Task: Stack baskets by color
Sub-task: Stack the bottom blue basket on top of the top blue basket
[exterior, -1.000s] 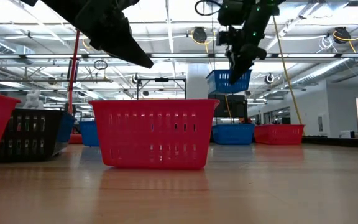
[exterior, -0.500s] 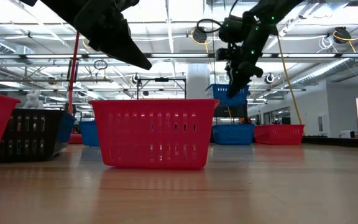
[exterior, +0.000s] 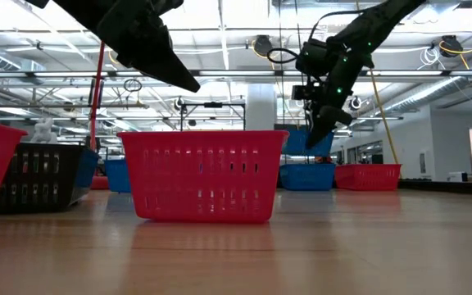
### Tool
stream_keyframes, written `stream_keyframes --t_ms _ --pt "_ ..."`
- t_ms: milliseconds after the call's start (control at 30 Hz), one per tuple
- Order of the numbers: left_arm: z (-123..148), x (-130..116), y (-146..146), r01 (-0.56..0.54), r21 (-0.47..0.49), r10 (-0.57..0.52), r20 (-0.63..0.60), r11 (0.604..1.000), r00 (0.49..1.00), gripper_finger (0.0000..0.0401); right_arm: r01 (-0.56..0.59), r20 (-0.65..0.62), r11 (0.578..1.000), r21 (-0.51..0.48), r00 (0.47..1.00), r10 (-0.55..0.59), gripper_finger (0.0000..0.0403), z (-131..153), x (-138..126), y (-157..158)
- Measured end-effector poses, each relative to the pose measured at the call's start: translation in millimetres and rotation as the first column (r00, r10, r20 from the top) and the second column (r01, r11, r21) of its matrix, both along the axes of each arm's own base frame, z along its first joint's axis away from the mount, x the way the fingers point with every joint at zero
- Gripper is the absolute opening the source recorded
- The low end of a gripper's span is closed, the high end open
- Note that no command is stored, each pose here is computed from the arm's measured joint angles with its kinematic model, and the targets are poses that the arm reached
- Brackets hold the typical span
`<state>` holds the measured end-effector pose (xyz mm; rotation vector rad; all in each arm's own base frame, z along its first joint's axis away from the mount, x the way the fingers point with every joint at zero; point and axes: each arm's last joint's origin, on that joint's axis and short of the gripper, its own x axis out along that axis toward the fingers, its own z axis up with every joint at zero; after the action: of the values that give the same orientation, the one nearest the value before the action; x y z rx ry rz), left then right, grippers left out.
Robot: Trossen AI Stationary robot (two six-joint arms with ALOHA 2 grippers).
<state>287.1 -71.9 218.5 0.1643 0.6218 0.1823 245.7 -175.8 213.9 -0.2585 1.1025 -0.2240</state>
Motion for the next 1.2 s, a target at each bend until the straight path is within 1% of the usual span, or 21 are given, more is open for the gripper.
stream_keyframes --t_ms 167,633,1200 --pt "0.1 0.0 0.0 0.000 0.000 0.000 0.001 1.000 1.000 0.0017 -0.001 0.008 1.000 -0.005 1.000 0.001 0.0000 -9.3 -1.9 1.5" --pt "0.2 0.1 0.0 0.000 -0.001 0.000 0.002 1.000 1.000 0.0017 -0.003 0.033 1.000 -0.025 0.999 0.003 0.0002 -24.6 -5.0 3.7" --pt "0.0 0.0 0.0 -0.002 -0.003 0.002 0.001 1.000 1.000 0.0017 -0.014 0.037 0.999 -0.043 0.999 0.016 0.0079 -23.7 -4.2 3.1"
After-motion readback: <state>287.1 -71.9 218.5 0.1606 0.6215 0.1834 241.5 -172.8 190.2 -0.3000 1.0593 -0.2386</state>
